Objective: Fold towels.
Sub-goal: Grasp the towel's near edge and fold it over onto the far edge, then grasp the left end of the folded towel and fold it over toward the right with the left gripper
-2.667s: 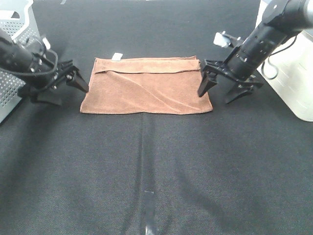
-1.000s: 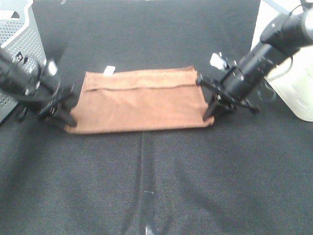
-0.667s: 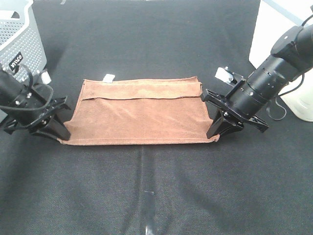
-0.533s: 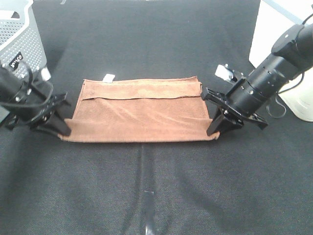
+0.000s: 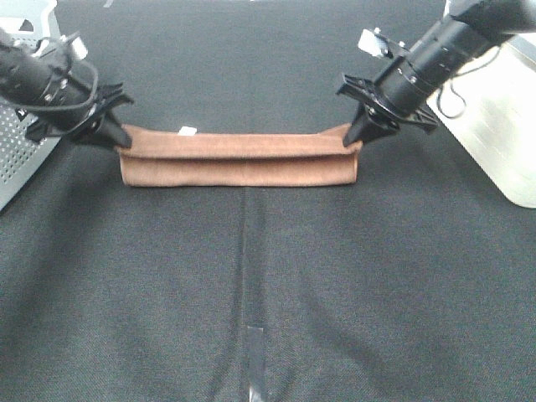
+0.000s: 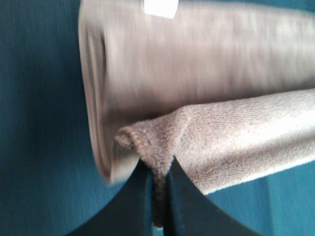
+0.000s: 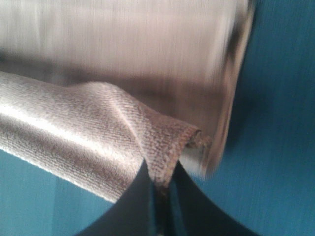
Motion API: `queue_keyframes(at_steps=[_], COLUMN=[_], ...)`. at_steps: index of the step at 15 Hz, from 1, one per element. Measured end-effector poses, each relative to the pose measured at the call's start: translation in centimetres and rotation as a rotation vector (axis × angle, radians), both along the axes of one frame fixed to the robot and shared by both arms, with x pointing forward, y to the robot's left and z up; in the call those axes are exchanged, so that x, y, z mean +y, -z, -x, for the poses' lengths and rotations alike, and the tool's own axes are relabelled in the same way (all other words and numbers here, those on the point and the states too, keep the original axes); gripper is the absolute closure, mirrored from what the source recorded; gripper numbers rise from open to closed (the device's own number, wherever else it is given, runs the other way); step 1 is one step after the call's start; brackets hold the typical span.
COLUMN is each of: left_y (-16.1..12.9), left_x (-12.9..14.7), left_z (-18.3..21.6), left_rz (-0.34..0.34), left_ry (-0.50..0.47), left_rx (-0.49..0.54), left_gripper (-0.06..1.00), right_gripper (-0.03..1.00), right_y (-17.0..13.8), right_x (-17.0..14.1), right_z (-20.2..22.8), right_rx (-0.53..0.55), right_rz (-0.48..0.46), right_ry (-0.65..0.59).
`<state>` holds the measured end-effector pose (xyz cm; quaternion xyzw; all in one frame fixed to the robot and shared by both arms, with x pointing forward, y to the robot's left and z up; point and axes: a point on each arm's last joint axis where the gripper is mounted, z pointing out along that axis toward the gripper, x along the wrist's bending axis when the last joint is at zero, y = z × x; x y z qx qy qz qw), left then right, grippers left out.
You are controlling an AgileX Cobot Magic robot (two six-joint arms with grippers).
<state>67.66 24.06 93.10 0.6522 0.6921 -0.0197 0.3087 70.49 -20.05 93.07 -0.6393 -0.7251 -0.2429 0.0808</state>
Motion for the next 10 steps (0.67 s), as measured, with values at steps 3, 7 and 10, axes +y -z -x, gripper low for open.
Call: queue_keyframes(at_steps=[3,7,10], left_y=[1.7,4.1,4.3], left_x=[0.0,0.2,0.3], left_z=[-3.0,-3.8,-4.0], left_rz=[-0.007,-0.024,-0.026], left_ry=[-0.01,-0.051,-0.064], left_rx=[-0.03,-0.029,-0.037], left_gripper=[0.92,0.92,0.92], right_gripper=[0.97,0.94,0.69], right_y=[1.4,4.2,4.5], right_x=[0.4,0.4,0.3], right_z=[-3.1,-4.3,-4.4], right_rx=[-0.042,-0.052,-0.057], right_rz=[-0.007,0.002,0.005], right_ry=[0.013,0.038,0.044])
